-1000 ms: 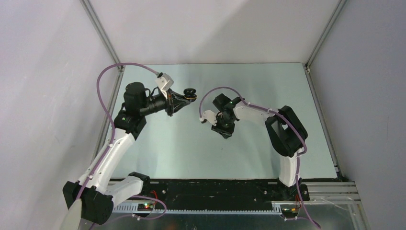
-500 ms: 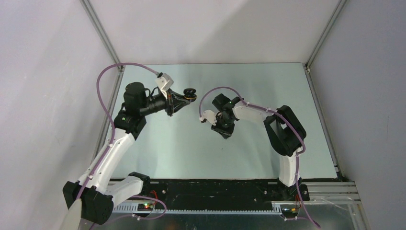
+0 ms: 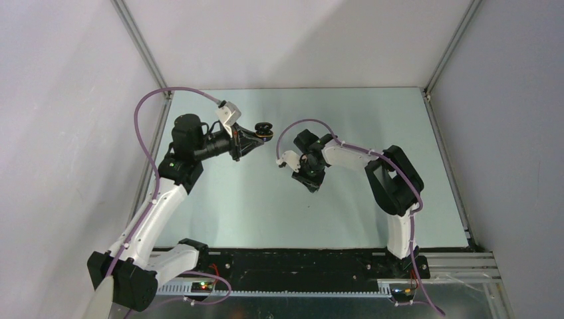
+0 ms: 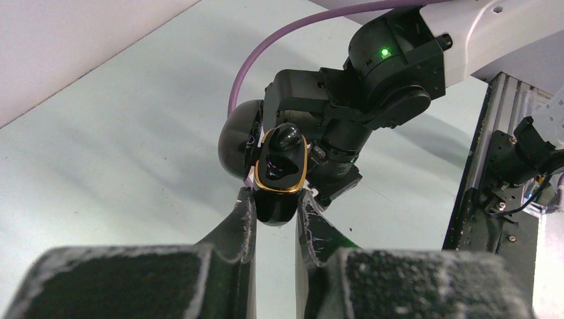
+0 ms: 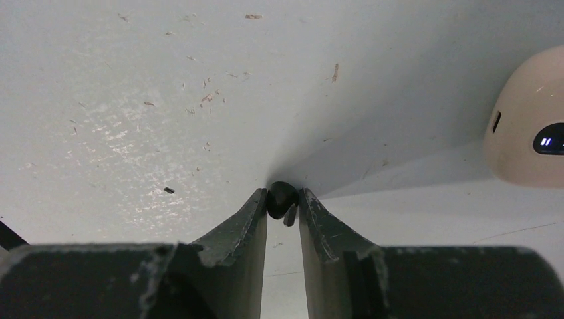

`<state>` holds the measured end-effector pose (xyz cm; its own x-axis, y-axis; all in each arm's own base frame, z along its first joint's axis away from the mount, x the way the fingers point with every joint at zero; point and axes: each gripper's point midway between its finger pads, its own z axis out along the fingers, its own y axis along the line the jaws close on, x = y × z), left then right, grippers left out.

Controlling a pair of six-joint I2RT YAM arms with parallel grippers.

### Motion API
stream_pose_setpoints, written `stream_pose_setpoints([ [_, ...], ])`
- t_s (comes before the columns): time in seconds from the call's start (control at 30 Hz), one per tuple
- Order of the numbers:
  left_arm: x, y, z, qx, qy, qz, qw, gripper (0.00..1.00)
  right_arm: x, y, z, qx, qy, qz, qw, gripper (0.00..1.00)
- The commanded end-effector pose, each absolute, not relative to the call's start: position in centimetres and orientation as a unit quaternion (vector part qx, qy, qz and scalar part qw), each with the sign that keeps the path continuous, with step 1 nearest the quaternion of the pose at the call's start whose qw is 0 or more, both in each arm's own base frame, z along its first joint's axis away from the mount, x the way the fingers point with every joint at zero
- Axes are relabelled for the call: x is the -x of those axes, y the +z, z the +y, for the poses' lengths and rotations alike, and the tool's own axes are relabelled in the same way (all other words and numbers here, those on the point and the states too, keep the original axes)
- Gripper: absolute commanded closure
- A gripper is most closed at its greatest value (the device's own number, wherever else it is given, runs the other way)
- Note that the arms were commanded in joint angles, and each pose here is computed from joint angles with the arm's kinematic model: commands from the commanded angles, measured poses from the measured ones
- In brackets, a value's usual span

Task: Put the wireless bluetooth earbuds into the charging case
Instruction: Pick up the earbud from the center of the board.

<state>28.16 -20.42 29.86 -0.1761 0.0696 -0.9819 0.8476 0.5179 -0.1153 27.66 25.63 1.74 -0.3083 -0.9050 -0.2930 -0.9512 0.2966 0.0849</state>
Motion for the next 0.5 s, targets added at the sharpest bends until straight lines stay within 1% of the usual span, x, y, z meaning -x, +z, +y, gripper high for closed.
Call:
stream_pose_setpoints([
  [0.0, -28.1, 30.5, -20.2, -0.337, -0.354, 0.672, 0.556, 1.0, -27.2, 0.3, 25.7, 0.569, 0.123, 0.81, 0.075, 0.75],
  [0.1, -28.1, 30.4, -20.2, -0.337, -0.354, 0.673, 0.555, 1.0, -27.1, 0.3, 25.9, 0.566, 0.13, 0.811, 0.073, 0.81],
  [0.13, -28.1, 30.4, -20.2, -0.338, -0.354, 0.673, 0.555, 1.0, -27.2, 0.5, 26.0, 0.564, 0.132, 0.811, 0.075, 0.85],
  [0.23, -28.2, 30.2, -20.2, -0.34, -0.354, 0.673, 0.553, 1.0, -27.3, 1.4, 26.6, 0.555, 0.152, 0.813, 0.089, 0.92],
  [0.27, -28.2, 30.3, -20.3, -0.344, -0.354, 0.671, 0.553, 1.0, -27.8, 2.5, 26.5, 0.549, 0.159, 0.814, 0.103, 0.96],
  [0.33, -28.3, 30.5, -20.5, -0.355, -0.357, 0.664, 0.553, 1.0, -28.4, 5.1, 26.6, 0.535, 0.189, 0.813, 0.135, 1.0],
  [0.4, -28.2, 30.9, -21.0, -0.372, -0.367, 0.653, 0.548, 1.0, -28.6, 9.3, 26.8, 0.522, 0.249, 0.796, 0.178, 1.0],
  [0.43, -28.2, 31.0, -21.3, -0.378, -0.372, 0.649, 0.546, 1.0, -29.6, 12.2, 25.9, 0.507, 0.263, 0.791, 0.218, 1.0],
  [0.47, -28.2, 31.3, -21.7, -0.386, -0.382, 0.643, 0.54, 1.0, -29.0, 14.6, 26.4, 0.506, 0.311, 0.769, 0.237, 1.0],
])
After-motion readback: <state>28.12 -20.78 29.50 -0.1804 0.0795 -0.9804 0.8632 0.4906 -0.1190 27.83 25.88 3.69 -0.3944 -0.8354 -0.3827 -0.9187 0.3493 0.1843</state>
